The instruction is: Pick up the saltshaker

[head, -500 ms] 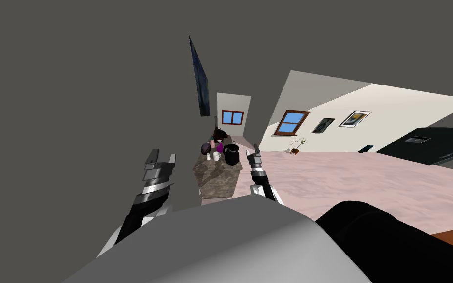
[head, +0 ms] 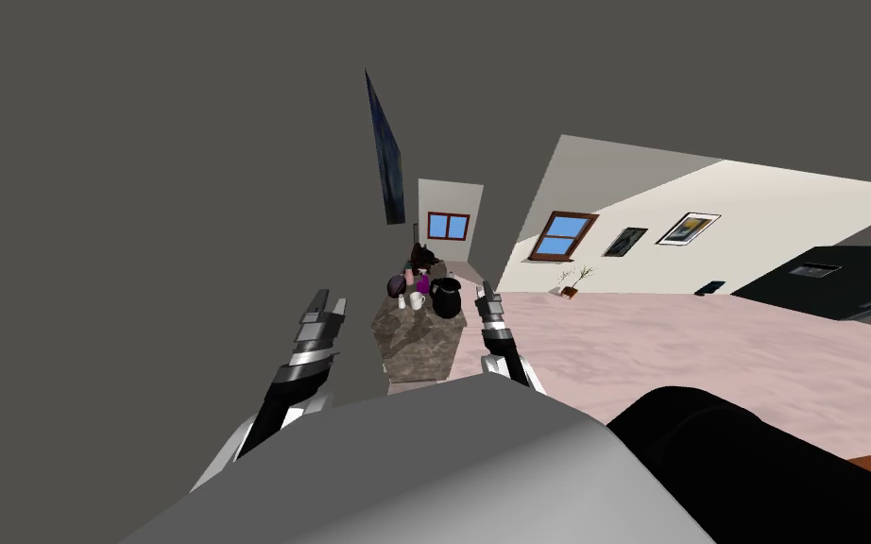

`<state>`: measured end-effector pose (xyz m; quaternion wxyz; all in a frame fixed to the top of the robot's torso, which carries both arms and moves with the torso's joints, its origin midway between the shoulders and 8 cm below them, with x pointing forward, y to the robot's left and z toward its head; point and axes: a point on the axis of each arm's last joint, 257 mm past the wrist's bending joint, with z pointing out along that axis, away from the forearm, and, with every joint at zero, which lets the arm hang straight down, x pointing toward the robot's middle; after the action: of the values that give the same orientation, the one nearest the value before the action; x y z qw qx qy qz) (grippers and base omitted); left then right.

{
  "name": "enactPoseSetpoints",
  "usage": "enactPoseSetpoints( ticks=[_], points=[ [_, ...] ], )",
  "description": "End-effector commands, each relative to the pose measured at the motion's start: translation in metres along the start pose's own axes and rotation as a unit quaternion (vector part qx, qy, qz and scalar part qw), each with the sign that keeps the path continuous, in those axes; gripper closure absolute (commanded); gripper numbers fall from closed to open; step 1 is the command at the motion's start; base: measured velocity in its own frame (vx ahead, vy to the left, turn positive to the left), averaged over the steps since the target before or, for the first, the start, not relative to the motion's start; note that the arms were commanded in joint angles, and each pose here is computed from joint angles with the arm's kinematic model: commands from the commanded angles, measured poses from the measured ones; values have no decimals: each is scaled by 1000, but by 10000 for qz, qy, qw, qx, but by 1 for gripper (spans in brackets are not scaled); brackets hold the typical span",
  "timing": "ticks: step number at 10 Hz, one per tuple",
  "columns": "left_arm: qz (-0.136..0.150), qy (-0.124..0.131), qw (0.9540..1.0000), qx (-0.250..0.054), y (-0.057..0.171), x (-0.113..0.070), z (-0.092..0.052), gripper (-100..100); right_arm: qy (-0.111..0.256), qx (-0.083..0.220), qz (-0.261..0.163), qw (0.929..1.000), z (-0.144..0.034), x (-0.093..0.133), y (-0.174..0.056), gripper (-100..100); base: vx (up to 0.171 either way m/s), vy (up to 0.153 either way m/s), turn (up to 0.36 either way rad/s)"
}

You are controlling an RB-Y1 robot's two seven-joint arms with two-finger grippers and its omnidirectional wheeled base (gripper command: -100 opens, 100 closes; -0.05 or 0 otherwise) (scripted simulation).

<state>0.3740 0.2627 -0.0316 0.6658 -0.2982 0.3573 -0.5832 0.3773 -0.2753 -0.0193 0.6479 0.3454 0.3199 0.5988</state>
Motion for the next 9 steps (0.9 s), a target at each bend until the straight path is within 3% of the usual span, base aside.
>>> enactPoseSetpoints(
  ticks=[1, 6, 9],
  points=[
    [148, 104, 9998, -96, 13, 5, 1, -100, 0, 0, 0, 10000, 0, 0, 0, 0, 10, -2, 8],
    [734, 476, 9953, -420, 57, 25, -1, -100, 0, 0, 0, 10000, 0, 0, 0, 0, 8, -5, -1],
    [1196, 775, 9876, -651, 90, 39, -5, -100, 0, 0, 0, 10000, 0, 0, 0, 0, 10, -13, -11]
  ],
)
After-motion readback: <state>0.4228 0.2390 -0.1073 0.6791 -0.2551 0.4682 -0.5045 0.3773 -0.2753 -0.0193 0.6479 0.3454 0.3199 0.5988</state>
